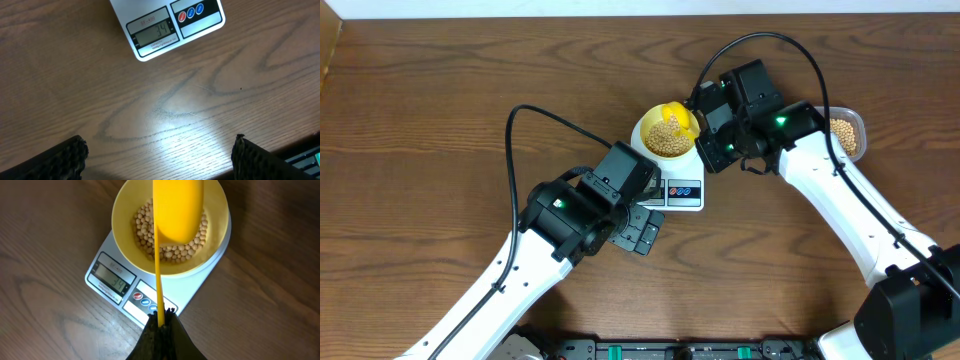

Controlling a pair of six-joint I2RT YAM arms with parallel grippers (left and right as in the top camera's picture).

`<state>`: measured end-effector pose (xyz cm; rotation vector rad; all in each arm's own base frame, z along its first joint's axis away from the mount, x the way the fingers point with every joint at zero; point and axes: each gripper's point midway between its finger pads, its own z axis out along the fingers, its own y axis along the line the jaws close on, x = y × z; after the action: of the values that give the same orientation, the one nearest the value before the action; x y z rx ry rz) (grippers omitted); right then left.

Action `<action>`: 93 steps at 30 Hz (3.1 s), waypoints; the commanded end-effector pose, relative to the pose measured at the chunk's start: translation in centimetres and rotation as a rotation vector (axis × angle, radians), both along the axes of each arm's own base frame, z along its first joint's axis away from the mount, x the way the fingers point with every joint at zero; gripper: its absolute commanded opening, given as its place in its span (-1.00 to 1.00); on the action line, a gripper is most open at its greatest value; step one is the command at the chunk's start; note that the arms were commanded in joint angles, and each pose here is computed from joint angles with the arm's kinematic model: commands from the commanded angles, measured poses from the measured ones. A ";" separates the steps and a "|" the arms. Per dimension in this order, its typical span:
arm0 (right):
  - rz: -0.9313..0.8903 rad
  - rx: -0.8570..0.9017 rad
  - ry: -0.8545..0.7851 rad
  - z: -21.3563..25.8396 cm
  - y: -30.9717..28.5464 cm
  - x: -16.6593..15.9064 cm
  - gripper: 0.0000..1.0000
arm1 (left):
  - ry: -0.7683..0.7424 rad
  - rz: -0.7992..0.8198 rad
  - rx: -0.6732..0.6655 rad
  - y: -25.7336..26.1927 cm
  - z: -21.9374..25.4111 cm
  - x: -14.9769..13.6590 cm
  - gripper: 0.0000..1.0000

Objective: Scoop item into bowl and weigh 50g on scale
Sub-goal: 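Tilt the scoop with the right gripper to pour soybeans into the bowl, then move the scoop right back to the soybean tub with the right gripper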

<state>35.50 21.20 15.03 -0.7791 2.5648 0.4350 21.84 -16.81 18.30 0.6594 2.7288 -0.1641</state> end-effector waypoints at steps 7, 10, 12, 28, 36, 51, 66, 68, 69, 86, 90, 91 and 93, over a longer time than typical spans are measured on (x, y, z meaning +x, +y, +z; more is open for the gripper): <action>0.038 -0.049 -0.049 0.3 0.3 0.2 -0.98 | -0.030 -0.003 -0.007 -0.1 0.9 0.4 0.89; 0.045 -0.068 -0.059 0.2 0.6 0.1 -0.98 | -0.030 -0.003 -0.007 -0.1 0.9 0.4 0.89; 0.045 -0.092 -0.071 0.2 0.6 0.1 -0.97 | -0.030 -0.003 -0.007 -0.1 0.9 0.4 0.89; 0.078 -0.146 -0.091 -0.1 0.3 -0.1 -0.97 | -0.030 -0.003 -0.007 -0.1 0.9 0.4 0.89; 0.107 -0.189 -0.118 -0.1 -0.1 0.2 -0.98 | -0.030 -0.003 -0.007 -0.1 0.9 0.4 0.89; 0.151 -0.206 -0.144 0.0 0.6 -0.1 -0.97 | -0.030 -0.003 -0.007 -0.1 0.9 0.4 0.89; 0.135 -0.241 -0.213 1.7 0.1 0.6 -0.97 | -0.030 -0.003 -0.007 -0.1 0.9 0.4 0.89; 0.130 -0.252 -0.237 2.6 0.0 0.7 -0.98 | -0.030 -0.003 -0.007 -0.1 0.9 0.4 0.89; 0.129 -0.247 -0.245 3.1 0.0 0.7 -0.98 | -0.030 -0.003 -0.007 -0.1 0.9 0.4 0.89; -0.338 -0.196 -0.217 12.4 -14.9 3.3 -0.98 | -0.030 -0.003 -0.007 -0.1 0.9 0.4 0.89; -0.521 -0.210 -0.204 12.7 -22.1 3.6 -0.98 | -0.030 -0.003 -0.007 -0.1 0.9 0.4 0.89; -0.557 -0.214 -0.201 12.8 -23.6 3.5 -0.98 | -0.030 -0.003 -0.007 -0.1 0.9 0.4 0.89; -0.615 -0.220 -0.198 12.8 -25.9 3.4 -0.98 | -0.030 -0.003 -0.007 -0.1 0.9 0.4 0.89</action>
<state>39.39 -2.94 25.97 -0.1421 2.5617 -0.1066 21.84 -16.81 18.30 0.6594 2.7288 -0.1641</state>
